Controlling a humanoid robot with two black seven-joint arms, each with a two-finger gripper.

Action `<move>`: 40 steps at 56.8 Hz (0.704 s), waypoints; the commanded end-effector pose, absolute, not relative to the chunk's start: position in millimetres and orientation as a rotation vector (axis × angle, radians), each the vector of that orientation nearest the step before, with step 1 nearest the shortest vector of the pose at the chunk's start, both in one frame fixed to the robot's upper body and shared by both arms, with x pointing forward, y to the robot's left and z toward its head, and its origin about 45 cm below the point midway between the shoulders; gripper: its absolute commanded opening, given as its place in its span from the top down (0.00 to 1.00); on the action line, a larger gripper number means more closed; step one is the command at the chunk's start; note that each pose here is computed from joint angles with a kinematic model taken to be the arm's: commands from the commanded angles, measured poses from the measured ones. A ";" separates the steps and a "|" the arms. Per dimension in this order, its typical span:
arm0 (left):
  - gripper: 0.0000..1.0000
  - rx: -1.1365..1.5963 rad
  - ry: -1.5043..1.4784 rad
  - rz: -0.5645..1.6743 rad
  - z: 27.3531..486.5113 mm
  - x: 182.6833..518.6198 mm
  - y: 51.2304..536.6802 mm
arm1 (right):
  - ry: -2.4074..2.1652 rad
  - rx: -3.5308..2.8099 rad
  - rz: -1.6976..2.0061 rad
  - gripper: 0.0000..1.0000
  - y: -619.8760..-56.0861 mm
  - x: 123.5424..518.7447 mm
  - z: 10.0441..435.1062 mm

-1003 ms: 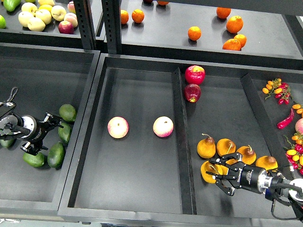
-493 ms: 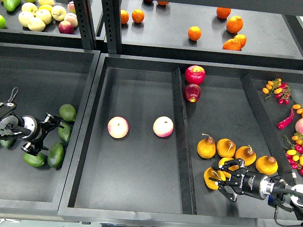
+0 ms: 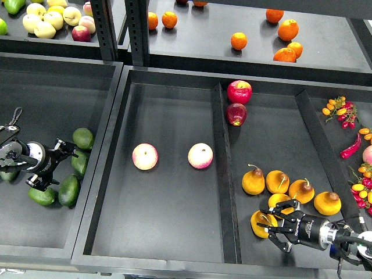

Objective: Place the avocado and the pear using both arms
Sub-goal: 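Lower the pear beside the other pears and open the right gripper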

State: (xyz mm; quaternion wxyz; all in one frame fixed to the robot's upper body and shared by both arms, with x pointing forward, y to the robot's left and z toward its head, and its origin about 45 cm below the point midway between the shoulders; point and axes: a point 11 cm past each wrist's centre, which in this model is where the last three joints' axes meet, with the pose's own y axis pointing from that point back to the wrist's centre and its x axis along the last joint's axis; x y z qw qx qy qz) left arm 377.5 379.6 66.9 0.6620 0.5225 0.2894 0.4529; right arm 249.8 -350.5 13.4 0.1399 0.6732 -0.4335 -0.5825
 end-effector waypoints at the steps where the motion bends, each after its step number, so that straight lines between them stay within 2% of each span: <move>1: 0.01 1.182 0.655 1.024 66.9 377.3 379.9 | -1.251 1.941 -1.687 0.82 -350.2 248.0 12.2; 37: 0.01 1.184 0.652 1.029 68.4 377.7 382.7 | -1.250 1.951 -1.677 0.44 -352.8 248.6 15.9; 38: 0.01 1.180 0.648 1.031 70.5 379.7 382.4 | -1.243 1.965 -1.674 0.38 -350.8 250.7 18.5; 40: 0.01 1.177 0.647 1.031 71.2 380.5 381.7 | -1.239 1.975 -1.672 0.34 -349.9 251.8 20.5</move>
